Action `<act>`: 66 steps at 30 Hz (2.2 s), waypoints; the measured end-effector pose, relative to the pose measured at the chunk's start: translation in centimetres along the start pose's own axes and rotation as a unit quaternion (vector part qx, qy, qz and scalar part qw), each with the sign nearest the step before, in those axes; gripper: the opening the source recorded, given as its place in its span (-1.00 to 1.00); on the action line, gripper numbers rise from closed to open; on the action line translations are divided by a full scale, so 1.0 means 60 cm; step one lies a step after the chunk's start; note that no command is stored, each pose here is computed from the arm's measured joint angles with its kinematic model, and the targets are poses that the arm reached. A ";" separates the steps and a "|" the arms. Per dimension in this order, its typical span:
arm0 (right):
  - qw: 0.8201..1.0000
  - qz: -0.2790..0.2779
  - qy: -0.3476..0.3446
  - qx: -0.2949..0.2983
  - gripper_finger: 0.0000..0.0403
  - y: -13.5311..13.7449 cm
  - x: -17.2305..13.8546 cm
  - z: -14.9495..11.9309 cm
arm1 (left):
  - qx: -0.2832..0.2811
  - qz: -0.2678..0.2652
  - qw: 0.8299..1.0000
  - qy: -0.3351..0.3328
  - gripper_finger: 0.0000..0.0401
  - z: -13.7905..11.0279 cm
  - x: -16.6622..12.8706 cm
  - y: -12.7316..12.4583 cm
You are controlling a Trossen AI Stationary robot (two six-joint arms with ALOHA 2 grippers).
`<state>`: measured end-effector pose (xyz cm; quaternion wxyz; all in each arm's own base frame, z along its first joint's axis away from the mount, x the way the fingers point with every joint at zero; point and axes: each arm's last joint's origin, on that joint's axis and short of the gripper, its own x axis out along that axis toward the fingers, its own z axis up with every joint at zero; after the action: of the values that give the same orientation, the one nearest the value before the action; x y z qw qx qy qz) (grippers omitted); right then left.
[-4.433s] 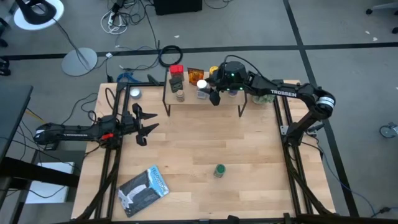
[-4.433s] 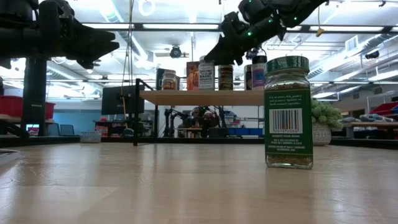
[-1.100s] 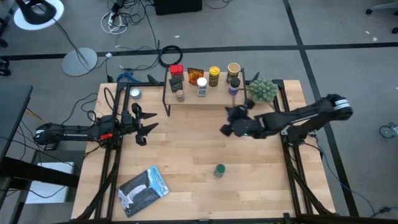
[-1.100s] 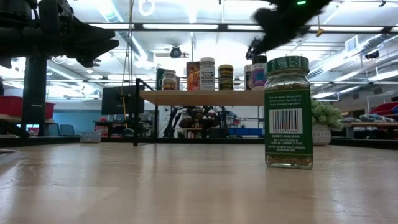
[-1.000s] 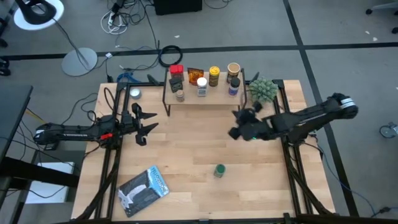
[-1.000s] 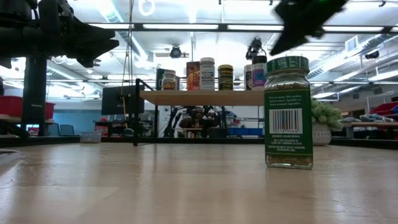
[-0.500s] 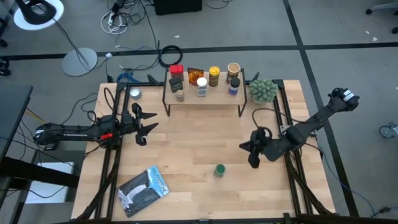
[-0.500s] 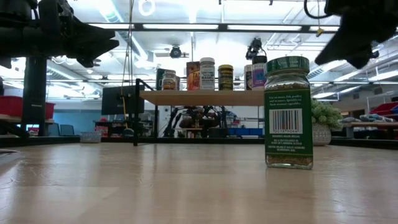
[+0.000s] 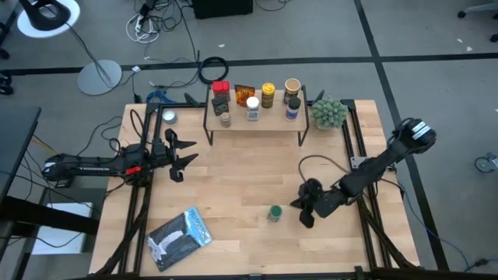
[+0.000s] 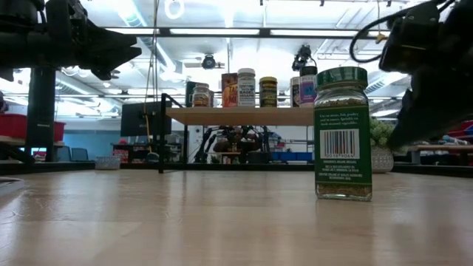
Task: Shelf spices
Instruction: Put the green seasoning on the shelf
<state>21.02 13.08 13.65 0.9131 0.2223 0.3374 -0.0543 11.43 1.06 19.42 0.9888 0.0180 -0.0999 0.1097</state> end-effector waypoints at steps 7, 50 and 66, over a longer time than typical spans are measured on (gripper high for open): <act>0.998 0.056 -0.011 -0.014 -0.99 0.013 0.047 -0.013 | 0.000 0.000 1.000 0.000 0.07 0.000 0.000 0.000; 0.991 0.131 -0.006 0.009 -1.00 -0.010 0.080 0.060 | -0.007 0.001 0.999 -0.039 0.07 0.013 -0.001 0.001; 0.990 0.136 -0.001 0.023 -1.00 -0.010 0.080 0.060 | -0.092 -0.021 0.995 0.022 0.05 0.021 0.009 -0.004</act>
<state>26.71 11.20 12.78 0.9071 0.2867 0.3017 0.0626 11.75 0.86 20.77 0.9903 -0.0735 -0.0870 0.0798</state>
